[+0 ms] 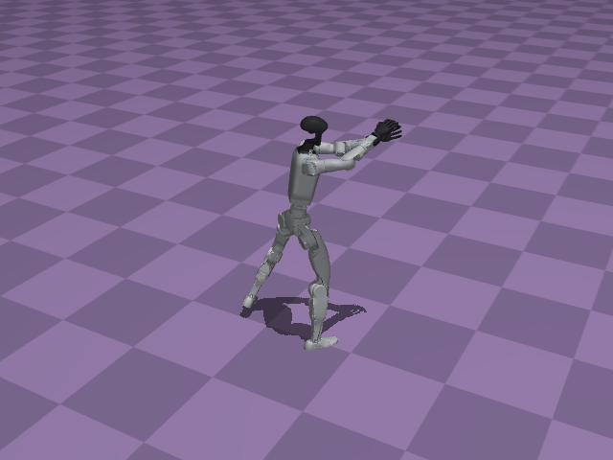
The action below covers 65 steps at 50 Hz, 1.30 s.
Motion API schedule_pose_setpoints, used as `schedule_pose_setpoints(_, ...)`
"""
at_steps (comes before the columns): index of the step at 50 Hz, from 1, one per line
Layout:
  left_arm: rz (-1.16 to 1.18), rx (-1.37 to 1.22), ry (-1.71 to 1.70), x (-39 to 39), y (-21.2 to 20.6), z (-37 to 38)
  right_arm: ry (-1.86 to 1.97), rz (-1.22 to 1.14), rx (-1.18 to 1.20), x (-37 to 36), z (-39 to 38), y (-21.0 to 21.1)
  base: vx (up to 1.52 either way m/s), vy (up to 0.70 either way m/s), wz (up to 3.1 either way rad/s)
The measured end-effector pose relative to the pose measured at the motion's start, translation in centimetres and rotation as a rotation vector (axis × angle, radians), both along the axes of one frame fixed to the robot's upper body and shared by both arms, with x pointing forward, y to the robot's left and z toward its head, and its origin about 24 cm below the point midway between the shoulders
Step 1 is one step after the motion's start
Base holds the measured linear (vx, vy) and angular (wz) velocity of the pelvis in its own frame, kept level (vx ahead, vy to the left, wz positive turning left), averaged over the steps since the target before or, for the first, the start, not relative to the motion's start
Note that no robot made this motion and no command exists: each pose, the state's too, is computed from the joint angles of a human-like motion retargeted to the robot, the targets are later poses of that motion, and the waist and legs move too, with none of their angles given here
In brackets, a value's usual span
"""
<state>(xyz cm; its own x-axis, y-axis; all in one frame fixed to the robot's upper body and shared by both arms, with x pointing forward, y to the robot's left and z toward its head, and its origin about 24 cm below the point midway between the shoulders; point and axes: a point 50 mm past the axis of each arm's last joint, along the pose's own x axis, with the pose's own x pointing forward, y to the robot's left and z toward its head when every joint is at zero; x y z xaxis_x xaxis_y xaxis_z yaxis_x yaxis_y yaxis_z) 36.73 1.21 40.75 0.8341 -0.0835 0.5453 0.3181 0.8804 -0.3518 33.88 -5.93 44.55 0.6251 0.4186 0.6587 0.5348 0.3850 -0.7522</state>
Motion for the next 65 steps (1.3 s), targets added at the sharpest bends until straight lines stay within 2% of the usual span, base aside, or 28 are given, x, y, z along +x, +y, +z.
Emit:
schedule_pose_setpoints(1,-0.043,-0.073,0.088,-0.3,-1.5,0.1,0.007,-0.038,0.071,0.4,0.3,-1.7,0.19,-0.23,-2.01)
schedule_pose_setpoints(3,-0.003,0.175,0.019,-0.6,-3.4,0.0,0.029,-0.1,0.094,0.9,0.6,-4.1,0.2,-0.21,-2.0)
schedule_pose_setpoints(5,-0.034,0.085,0.157,-1.0,-5.0,-0.5,0.017,-0.159,0.136,0.7,1.3,-5.6,0.22,-0.19,-2.07)
schedule_pose_setpoints(7,-0.02,0.321,0.099,-0.9,-6.0,-1.5,0.046,-0.186,0.112,0.7,1.1,-6.9,0.24,-0.15,-2.09)
schedule_pose_setpoints(11,-0.12,0.443,0.048,-1.5,-7.8,-2.0,0.022,-0.198,0.165,0.2,0.7,-9.7,0.21,-0.1,-2.15)
schedule_pose_setpoints(13,-0.201,0.192,0.14,-2.3,-8.1,-1.5,-0.024,-0.18,0.211,-0.3,0.9,-10.0,0.18,-0.06,-2.14)
schedule_pose_setpoints(17,-0.162,0.307,0.071,-3.1,-9.2,-2.2,-0.054,-0.146,0.249,-1.0,0.3,-10.7,0.14,-0.04,-1.59)
schedule_pose_setpoints(28,-0.29,0.488,0.067,-2.9,-10.0,-5.7,0.019,-0.06,0.341,-1.5,-3.0,-12.8,0.09,0.14,-0.27)
schedule_pose_setpoints(39,-0.269,0.403,0.083,-2.1,-8.4,-6.4,0.021,-0.034,0.362,-1.0,-5.1,-12.5,-0.13,-0.07,0.69)
schedule_pose_setpoints(43,-0.175,0.38,0.006,-2.3,-7.7,-6.4,-0.007,-0.027,0.358,-1.0,-5.8,-12.2,-0.31,-0.11,1.64)
schedule_pose_setpoints(48,-0.041,0.198,-0.04,-2.4,-6.0,-6.2,-0.076,0.01,0.352,-1.3,-6.6,-11.1,-0.2,0.04,2.05)
schedule_pose_setpoints(50,-0.062,0.211,-0.05,-2.3,-5.6,-6.9,-0.08,0.028,0.344,-1.3,-7.3,-10.6,-0.19,0.15,2.38)
schedule_pose_setpoints(52,-0.113,0.092,0.003,-2.1,-5.0,-7.6,-0.098,0.046,0.358,-1.2,-8.0,-10.0,-0.18,0.17,2.52)
schedule_pose_setpoints(55,-0.15,-0.037,0.068,-1.5,-3.3,-9.7,-0.088,0.077,0.359,-1.1,-9.7,-9.0,-0.17,0.22,2.38)
schedule_pose_setpoints(58,-0.115,-0.035,0.106,-0.5,-0.6,-12.9,0.005,0.121,0.31,-0.9,-12.3,-7.5,-0.15,0.3,2.07)
schedule_pose_setpoints(60,-0.184,-0.22,0.198,-0.7,0.1,-14.3,0.055,0.129,0.274,-0.7,-13.7,-6.6,-0.15,0.35,1.86)
schedule_pose_setpoints(61,-0.189,-0.229,0.229,-0.4,1.1,-15.5,0.097,0.146,0.268,-0.6,-14.9,-5.9,-0.12,0.33,1.72)
schedule_pose_setpoints(63,-0.014,-0.026,0.159,0.0,3.6,-17.4,0.151,0.195,0.228,-0.7,-16.7,-4.6,-0.09,0.31,1.6)
schedule_pose_setpoints(65,-0.033,-0.097,0.216,-0.1,4.7,-18.6,0.214,0.222,0.188,-0.7,-17.8,-3.3,-0.05,0.32,1.5)
